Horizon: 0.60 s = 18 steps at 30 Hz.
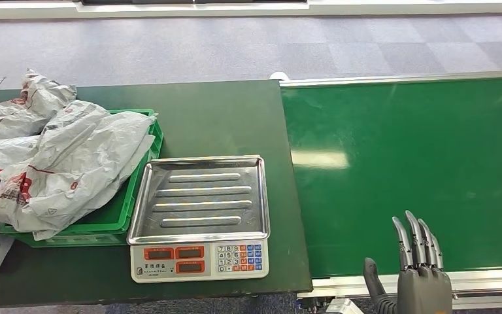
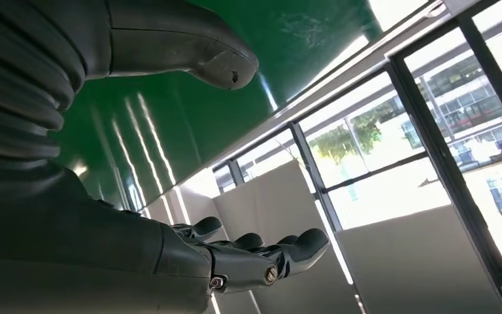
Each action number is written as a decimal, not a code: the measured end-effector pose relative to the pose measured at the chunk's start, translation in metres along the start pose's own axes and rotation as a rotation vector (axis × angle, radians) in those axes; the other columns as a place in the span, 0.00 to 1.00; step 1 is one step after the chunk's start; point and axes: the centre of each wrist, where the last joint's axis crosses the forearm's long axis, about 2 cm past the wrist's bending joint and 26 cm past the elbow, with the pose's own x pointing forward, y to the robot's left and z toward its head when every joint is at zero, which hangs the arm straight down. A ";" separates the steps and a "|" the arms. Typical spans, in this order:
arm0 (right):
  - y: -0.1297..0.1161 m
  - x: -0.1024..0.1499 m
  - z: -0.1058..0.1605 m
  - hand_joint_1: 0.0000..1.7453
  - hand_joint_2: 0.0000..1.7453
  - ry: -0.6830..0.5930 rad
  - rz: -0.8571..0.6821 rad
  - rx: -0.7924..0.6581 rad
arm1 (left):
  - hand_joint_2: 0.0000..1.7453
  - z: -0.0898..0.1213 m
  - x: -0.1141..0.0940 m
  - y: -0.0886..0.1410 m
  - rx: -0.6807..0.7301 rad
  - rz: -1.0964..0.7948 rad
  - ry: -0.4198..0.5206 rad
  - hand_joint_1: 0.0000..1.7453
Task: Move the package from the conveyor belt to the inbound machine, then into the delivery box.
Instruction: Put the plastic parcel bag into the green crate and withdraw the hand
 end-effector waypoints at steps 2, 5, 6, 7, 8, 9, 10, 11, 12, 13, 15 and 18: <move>-0.004 0.001 0.005 0.00 1.00 0.006 -0.017 -0.017 | 0.00 0.014 0.016 0.000 0.007 0.026 -0.035 0.00; -0.011 0.001 0.008 0.00 1.00 0.014 -0.011 -0.040 | 0.00 0.033 0.036 -0.003 -0.041 0.036 -0.064 0.00; -0.013 0.001 0.008 0.00 1.00 0.019 -0.006 -0.047 | 0.00 0.038 0.041 -0.005 -0.065 0.032 -0.071 0.00; -0.015 0.000 0.009 0.00 1.00 0.023 -0.001 -0.054 | 0.00 0.042 0.047 -0.007 -0.086 0.027 -0.076 0.00; -0.018 0.000 0.009 0.00 1.00 0.029 0.001 -0.063 | 0.00 0.047 0.052 -0.009 -0.103 0.024 -0.078 0.00; -0.020 -0.001 0.009 0.00 1.00 0.037 -0.002 -0.075 | 0.00 0.050 0.057 -0.011 -0.115 0.026 -0.075 0.00; -0.022 -0.001 0.009 0.00 1.00 0.044 -0.011 -0.093 | 0.00 0.053 0.061 -0.012 -0.121 0.031 -0.068 0.00; -0.023 -0.001 0.008 0.00 1.00 0.052 -0.026 -0.115 | 0.00 0.056 0.065 -0.014 -0.120 0.034 -0.060 0.00; -0.024 -0.001 0.008 0.00 1.00 0.059 -0.049 -0.138 | 0.00 0.059 0.069 -0.016 -0.111 0.036 -0.050 0.00; -0.025 -0.001 0.007 0.00 1.00 0.066 -0.073 -0.159 | 0.00 0.062 0.073 -0.019 -0.097 0.036 -0.041 0.00; -0.025 0.000 0.004 0.00 1.00 0.077 -0.109 -0.192 | 0.00 0.068 0.080 -0.025 -0.074 0.046 -0.023 0.00; -0.025 0.001 -0.001 0.00 1.00 0.094 -0.109 -0.229 | 0.00 0.075 0.093 -0.036 -0.059 0.104 0.013 0.00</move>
